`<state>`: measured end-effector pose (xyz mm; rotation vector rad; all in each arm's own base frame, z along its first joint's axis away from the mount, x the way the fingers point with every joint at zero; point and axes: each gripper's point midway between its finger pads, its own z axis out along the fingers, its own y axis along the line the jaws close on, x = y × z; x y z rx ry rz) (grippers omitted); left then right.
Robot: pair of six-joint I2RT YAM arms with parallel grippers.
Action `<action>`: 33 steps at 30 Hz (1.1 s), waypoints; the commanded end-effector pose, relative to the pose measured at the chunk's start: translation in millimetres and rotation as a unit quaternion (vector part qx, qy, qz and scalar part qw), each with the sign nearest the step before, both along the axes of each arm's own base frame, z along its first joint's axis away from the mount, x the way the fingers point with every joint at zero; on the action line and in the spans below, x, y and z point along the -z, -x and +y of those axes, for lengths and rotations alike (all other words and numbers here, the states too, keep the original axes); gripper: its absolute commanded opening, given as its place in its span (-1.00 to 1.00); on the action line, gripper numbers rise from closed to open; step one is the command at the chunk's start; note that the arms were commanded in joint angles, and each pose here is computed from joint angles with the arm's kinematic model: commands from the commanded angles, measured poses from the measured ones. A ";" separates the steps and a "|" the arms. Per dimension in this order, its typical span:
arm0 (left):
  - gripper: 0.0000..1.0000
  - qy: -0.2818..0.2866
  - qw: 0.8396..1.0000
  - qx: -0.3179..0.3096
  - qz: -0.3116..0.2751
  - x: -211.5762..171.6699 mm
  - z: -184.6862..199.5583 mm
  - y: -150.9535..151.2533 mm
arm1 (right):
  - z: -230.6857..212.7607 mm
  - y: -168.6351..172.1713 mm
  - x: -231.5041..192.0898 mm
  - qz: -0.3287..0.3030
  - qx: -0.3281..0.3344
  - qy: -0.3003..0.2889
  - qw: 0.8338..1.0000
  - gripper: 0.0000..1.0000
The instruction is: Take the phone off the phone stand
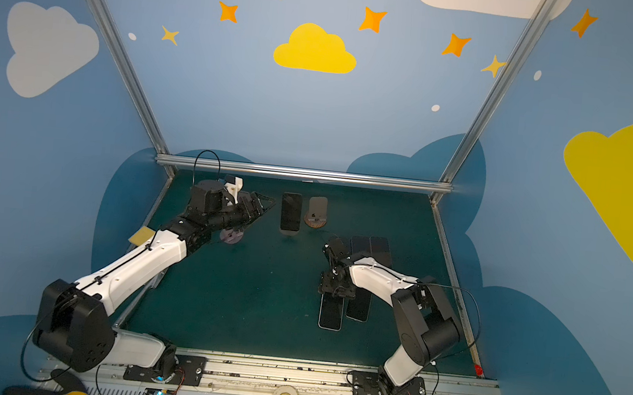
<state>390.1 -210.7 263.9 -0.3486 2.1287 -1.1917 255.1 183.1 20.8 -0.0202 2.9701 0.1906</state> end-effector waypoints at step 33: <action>0.89 -0.023 0.999 0.015 -0.030 -13.2 -12.6 4.8 | -56.3 20.8 15.8 0.026 0.057 0.101 0.993 0.24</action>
